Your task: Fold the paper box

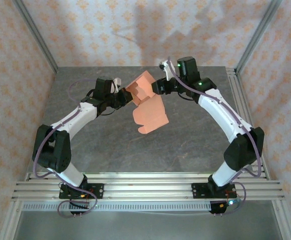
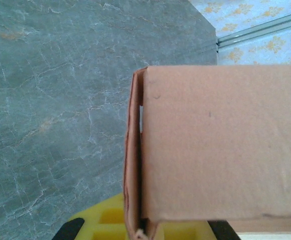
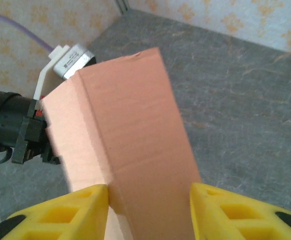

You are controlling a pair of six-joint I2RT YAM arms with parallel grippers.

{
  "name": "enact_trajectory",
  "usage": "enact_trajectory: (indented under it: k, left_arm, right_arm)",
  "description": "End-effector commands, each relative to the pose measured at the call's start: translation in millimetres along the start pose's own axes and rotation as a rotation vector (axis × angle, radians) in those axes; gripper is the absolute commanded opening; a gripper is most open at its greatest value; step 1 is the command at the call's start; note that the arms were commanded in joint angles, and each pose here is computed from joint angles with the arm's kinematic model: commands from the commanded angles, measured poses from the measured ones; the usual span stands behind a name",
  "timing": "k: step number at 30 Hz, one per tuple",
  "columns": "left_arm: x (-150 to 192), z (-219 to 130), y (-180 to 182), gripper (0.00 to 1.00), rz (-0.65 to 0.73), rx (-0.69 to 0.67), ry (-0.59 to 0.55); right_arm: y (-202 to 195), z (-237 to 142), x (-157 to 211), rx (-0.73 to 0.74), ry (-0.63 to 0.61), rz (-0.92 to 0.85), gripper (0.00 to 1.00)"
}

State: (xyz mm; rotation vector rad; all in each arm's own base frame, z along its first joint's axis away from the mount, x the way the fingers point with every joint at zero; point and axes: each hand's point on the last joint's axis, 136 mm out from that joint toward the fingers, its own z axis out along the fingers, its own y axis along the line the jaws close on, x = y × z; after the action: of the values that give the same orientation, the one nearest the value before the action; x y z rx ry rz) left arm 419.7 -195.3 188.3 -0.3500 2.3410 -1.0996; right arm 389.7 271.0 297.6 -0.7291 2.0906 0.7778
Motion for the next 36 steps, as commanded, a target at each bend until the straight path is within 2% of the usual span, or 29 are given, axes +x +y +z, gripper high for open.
enact_trajectory:
  k: [1, 10, 18, 22, 29, 36]
  left_arm:
    - [0.6, -9.9, -13.0, 0.00, 0.047, 0.036, -0.007]
    - [0.8, -11.9, -11.7, 0.00, 0.056, 0.020, -0.008]
    - [1.8, -15.7, -8.8, 0.00, 0.069, -0.007, -0.008]
    - [2.1, -16.6, -9.8, 0.00, 0.070, -0.006, -0.009]
    - [1.6, -22.6, -14.0, 0.00, 0.093, -0.016, -0.015]
    - [1.6, -22.7, -13.5, 0.00, 0.091, -0.024, -0.014]
  right_arm:
    - [4.4, 4.2, 6.9, 0.012, 0.059, -0.061, 0.44]
    - [-7.0, 11.2, 10.7, 0.147, 0.108, -0.127, 0.39]
    - [-13.3, 19.0, 19.0, 0.284, 0.194, -0.248, 0.41]
    - [-24.1, 14.6, 9.5, 0.397, 0.165, -0.275, 0.40]
    - [-26.7, 16.1, -0.4, 0.504, 0.137, -0.361, 0.29]
    - [-21.5, 27.0, 4.0, 0.565, 0.150, -0.428, 0.30]
